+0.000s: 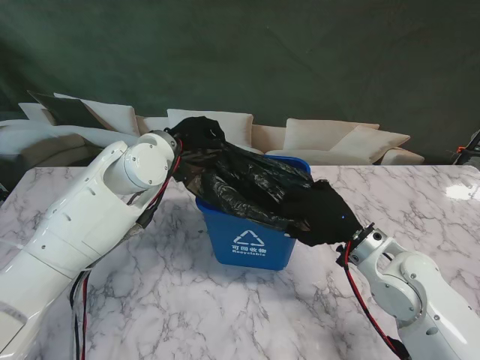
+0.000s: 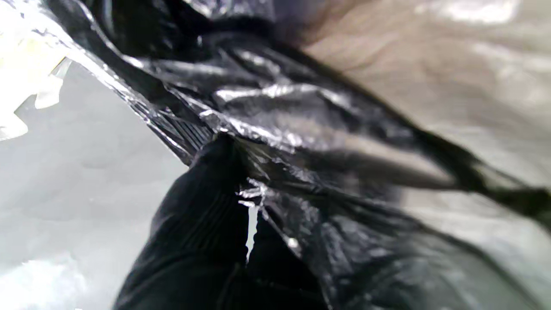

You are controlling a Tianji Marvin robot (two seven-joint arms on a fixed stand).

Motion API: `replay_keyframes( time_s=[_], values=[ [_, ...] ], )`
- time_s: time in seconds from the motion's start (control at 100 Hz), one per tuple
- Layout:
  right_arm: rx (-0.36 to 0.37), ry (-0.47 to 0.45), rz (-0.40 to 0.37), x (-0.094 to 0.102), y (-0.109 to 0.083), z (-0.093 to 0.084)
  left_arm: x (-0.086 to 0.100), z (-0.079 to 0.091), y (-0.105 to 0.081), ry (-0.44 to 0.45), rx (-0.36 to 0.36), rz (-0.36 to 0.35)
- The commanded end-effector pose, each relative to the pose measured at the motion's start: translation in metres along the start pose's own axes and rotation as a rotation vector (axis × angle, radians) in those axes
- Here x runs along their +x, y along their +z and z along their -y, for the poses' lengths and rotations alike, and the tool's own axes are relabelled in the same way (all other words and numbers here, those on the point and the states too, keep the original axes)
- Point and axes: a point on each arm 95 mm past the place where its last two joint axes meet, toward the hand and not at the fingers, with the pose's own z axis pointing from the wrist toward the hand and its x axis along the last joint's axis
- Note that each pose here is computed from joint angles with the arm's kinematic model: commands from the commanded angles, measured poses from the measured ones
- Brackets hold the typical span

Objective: Fit the garbage bag over the bin

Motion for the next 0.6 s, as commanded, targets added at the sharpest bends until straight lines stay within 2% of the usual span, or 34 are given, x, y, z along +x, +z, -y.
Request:
replay_keyframes(
  time_s=[0.0,0.21,0.32,0.48,0.59],
  values=[
    [0.009,-0.001,0.0,0.001,-0.001,0.003,-0.001,-0.003,0.004,-0.017,-0.013,0.014],
    [0.011,-0.001,-0.004,0.002,0.0,0.002,-0.014,-0.018,0.016,-0.03,-0.059,0.103],
    [0.011,0.0,-0.002,0.003,0.0,0.002,-0.019,-0.029,0.019,-0.098,-0.083,0.134],
    [0.014,-0.001,0.006,0.003,-0.001,0.003,-0.025,-0.04,0.017,-0.141,-0.115,0.106],
    [0.012,-0.001,0.014,0.002,-0.002,0.003,-0.027,-0.043,0.01,-0.193,-0.101,0.066]
  ],
)
